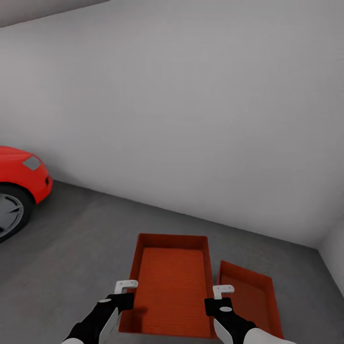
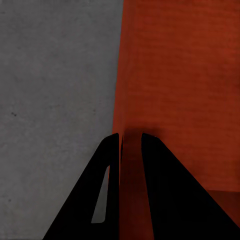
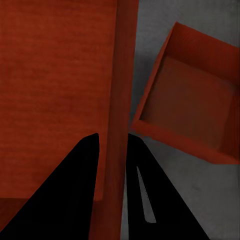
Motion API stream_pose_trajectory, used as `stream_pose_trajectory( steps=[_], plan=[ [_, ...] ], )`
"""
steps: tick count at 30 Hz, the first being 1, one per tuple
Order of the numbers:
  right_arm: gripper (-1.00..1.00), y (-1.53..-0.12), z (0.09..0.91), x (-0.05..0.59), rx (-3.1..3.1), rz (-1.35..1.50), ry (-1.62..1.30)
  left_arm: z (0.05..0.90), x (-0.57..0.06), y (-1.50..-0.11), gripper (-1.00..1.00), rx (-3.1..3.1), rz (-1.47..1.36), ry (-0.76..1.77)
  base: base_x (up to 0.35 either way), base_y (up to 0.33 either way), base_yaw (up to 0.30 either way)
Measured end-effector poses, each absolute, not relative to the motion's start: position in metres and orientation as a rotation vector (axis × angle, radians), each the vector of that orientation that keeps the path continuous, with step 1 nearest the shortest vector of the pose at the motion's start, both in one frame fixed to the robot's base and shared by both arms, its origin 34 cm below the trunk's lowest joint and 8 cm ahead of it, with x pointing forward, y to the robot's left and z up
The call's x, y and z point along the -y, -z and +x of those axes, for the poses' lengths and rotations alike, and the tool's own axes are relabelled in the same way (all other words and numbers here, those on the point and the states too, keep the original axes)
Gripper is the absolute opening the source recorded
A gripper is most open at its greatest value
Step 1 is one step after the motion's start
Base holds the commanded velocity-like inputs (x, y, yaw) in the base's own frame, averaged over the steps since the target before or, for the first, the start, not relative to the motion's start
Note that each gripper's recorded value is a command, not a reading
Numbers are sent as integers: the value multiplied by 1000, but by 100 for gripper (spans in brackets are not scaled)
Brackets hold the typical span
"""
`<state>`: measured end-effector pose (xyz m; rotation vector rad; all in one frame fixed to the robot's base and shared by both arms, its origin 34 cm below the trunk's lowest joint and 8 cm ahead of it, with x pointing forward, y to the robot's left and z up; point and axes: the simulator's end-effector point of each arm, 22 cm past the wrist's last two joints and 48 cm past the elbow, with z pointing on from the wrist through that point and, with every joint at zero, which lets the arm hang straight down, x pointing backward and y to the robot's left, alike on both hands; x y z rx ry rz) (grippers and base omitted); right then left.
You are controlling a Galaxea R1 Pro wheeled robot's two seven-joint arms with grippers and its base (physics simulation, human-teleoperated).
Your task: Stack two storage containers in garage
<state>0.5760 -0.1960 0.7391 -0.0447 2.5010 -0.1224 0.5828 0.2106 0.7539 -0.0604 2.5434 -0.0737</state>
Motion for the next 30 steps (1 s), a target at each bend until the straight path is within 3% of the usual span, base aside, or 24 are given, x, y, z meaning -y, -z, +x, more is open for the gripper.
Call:
stream_pose_trajectory(
  steps=[17,30],
  plan=[
    [-100,-741,579,196,-2495,-45,122,585,-211,-756,-100,-2537,-60,73,287,-113,-11],
    [-100,-744,583,196,-2482,-45,121,589,-211,-759,-100,-2524,-59,74,2,-1,-280]
  ],
)
